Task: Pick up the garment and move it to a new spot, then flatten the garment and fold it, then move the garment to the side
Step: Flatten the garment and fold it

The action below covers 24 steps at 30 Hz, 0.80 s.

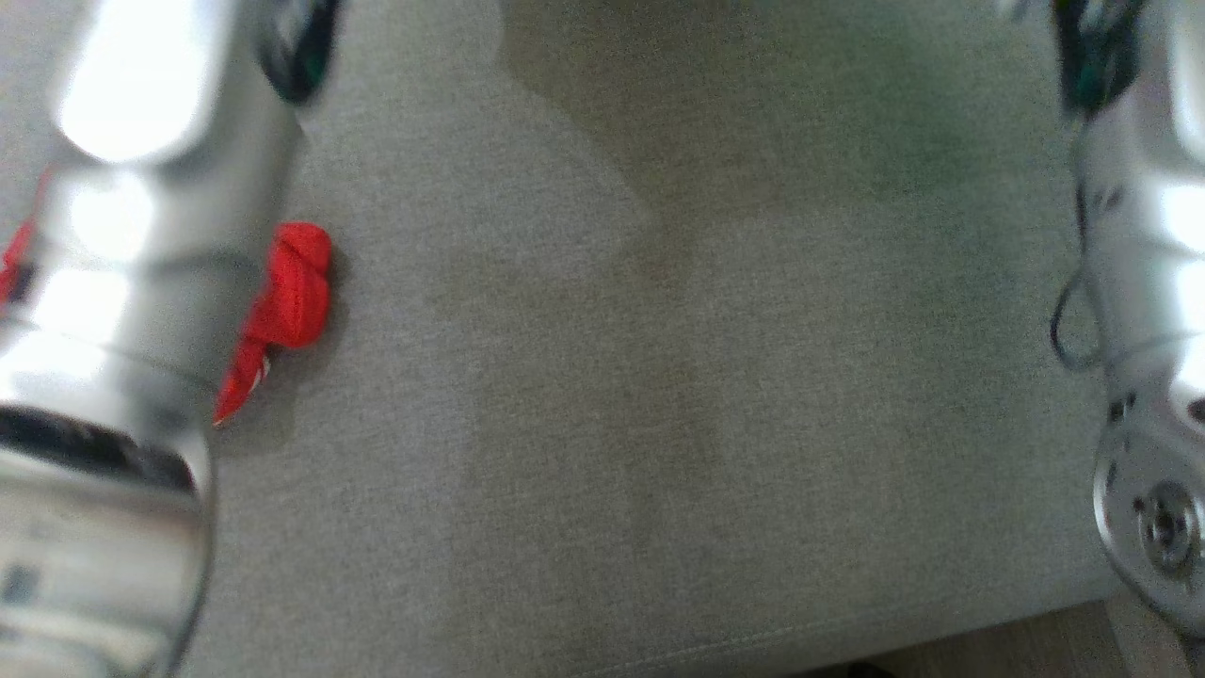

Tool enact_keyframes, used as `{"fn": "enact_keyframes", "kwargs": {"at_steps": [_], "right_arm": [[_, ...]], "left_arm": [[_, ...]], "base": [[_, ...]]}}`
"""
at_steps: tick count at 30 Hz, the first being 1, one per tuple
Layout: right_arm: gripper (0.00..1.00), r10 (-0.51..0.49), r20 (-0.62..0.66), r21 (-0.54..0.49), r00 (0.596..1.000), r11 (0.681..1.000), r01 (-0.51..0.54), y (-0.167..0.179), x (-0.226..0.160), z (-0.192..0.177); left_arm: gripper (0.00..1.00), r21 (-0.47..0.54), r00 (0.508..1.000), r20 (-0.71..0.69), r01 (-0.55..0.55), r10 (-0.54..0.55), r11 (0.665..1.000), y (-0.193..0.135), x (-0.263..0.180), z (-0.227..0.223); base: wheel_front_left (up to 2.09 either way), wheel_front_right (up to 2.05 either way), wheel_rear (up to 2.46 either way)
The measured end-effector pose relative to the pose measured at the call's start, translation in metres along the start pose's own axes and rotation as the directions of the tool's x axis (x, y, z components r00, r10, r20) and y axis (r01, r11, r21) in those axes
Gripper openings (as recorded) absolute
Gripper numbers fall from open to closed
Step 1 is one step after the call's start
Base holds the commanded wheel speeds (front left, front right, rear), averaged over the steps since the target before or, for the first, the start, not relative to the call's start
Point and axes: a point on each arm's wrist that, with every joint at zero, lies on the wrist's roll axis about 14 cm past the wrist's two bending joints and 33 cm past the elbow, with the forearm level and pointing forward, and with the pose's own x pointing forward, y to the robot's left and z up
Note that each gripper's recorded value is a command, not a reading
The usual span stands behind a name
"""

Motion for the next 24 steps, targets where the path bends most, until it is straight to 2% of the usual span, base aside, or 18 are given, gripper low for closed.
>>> {"fn": "enact_keyframes", "kwargs": {"at_steps": [4,9,14,21,24], "right_arm": [[0.00,0.011,-0.233,-0.059,0.972,0.998,-0.026,-0.006,-0.034,-0.075],[0.00,0.012,-0.463,-0.115,0.886,0.991,-0.074,-0.016,-0.085,-0.139],[0.00,0.002,-0.562,-0.109,0.827,0.991,-0.077,-0.025,-0.120,-0.157],[0.00,-0.024,-0.633,-0.085,0.774,0.996,-0.039,-0.045,-0.165,-0.166],[0.00,-0.029,-0.644,-0.059,0.764,0.998,-0.012,-0.052,-0.182,-0.168]], "left_arm": [[0.00,-0.033,0.987,-0.157,0.033,-0.038,0.999,-0.024,-0.035,-0.062],[0.00,-0.108,0.930,-0.349,0.080,-0.113,0.991,-0.067,-0.103,-0.133],[0.00,-0.156,0.891,-0.413,0.135,-0.188,0.979,-0.103,-0.152,-0.150],[0.00,-0.189,0.875,-0.410,0.193,-0.256,0.963,-0.143,-0.190,-0.135],[0.00,-0.199,0.873,-0.407,0.200,-0.267,0.959,-0.161,-0.205,-0.130]], "base": [[0.00,0.00,0.00],[0.00,0.00,0.00],[0.00,0.00,0.00],[0.00,0.00,0.00],[0.00,0.00,0.00]]}}
